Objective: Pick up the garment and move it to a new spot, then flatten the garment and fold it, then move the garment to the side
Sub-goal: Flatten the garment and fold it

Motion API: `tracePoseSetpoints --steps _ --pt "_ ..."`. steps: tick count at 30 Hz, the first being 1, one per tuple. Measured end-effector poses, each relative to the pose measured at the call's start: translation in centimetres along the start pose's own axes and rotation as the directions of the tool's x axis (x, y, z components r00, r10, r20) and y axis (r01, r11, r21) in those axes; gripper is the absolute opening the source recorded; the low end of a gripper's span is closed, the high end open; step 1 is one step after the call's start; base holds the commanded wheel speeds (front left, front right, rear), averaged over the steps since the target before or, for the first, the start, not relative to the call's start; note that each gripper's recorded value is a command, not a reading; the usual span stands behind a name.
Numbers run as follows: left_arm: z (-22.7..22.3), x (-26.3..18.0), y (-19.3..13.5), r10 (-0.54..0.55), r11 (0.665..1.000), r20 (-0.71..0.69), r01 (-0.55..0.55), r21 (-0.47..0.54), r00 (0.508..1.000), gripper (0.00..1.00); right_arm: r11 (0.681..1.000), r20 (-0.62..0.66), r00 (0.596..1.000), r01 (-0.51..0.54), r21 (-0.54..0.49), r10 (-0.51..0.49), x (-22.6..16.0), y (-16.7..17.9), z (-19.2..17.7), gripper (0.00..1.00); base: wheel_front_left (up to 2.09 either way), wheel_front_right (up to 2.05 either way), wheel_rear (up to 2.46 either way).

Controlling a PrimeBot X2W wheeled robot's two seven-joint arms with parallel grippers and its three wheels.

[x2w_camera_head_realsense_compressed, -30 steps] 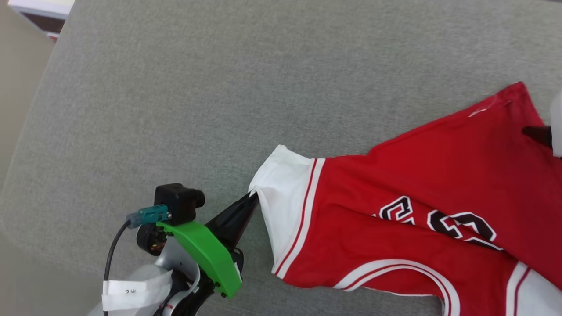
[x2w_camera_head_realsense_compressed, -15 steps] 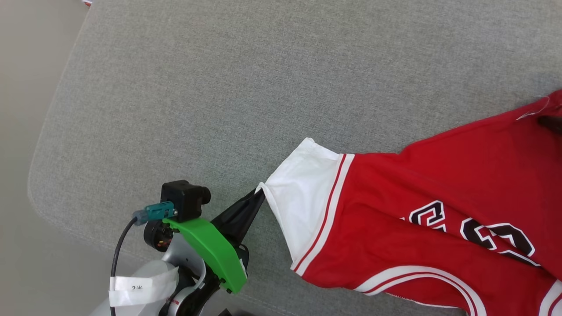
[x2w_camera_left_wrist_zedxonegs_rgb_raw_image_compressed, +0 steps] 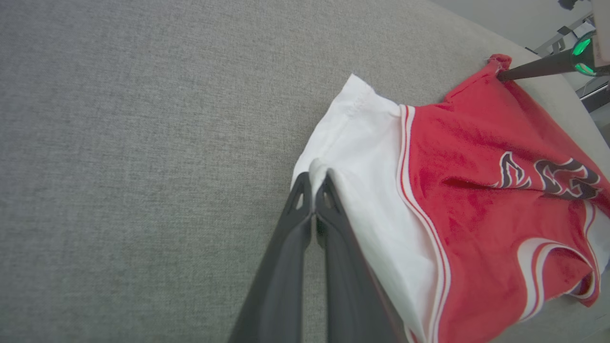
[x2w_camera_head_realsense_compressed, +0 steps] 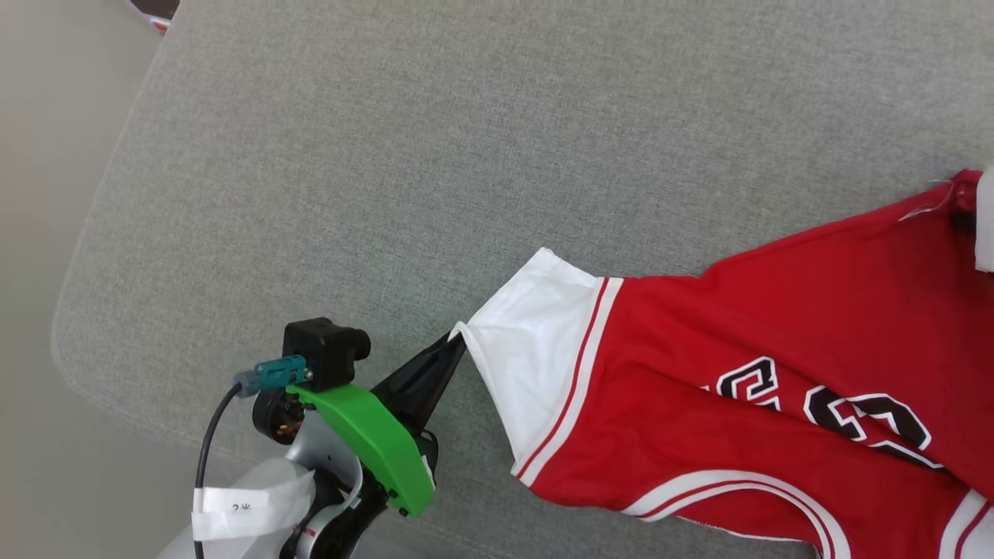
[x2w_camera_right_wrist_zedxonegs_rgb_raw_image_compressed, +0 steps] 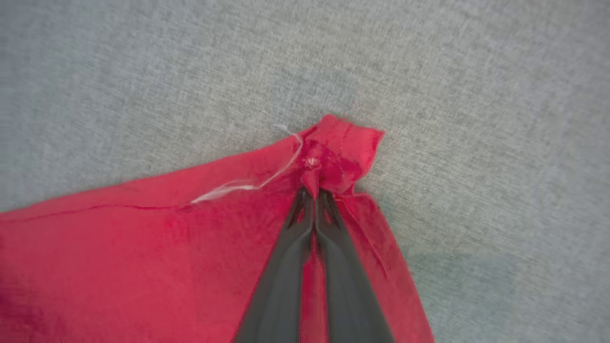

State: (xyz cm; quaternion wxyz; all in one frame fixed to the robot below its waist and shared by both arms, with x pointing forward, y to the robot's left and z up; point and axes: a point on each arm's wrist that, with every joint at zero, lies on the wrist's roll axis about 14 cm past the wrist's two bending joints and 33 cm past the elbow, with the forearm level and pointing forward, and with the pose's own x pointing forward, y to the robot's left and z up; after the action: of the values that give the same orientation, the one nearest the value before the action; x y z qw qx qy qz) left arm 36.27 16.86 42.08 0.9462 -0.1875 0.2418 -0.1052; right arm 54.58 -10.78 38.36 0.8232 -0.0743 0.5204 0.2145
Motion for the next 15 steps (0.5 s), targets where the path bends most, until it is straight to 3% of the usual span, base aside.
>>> tracePoseSetpoints --steps 7,15 --pt "2.0 -0.7 -0.3 -0.009 0.999 0.062 0.007 0.032 0.998 0.0 1.0 0.123 0.992 -0.014 -0.008 0.015 -2.4 0.7 1.0 0.0 0.0 0.0 0.0" --pt "5.0 -2.0 -0.9 -0.031 0.996 0.152 0.018 0.087 0.988 0.0 1.0 0.304 0.953 -0.018 -0.004 0.018 -7.4 0.7 2.1 0.0 0.0 0.0 0.0"
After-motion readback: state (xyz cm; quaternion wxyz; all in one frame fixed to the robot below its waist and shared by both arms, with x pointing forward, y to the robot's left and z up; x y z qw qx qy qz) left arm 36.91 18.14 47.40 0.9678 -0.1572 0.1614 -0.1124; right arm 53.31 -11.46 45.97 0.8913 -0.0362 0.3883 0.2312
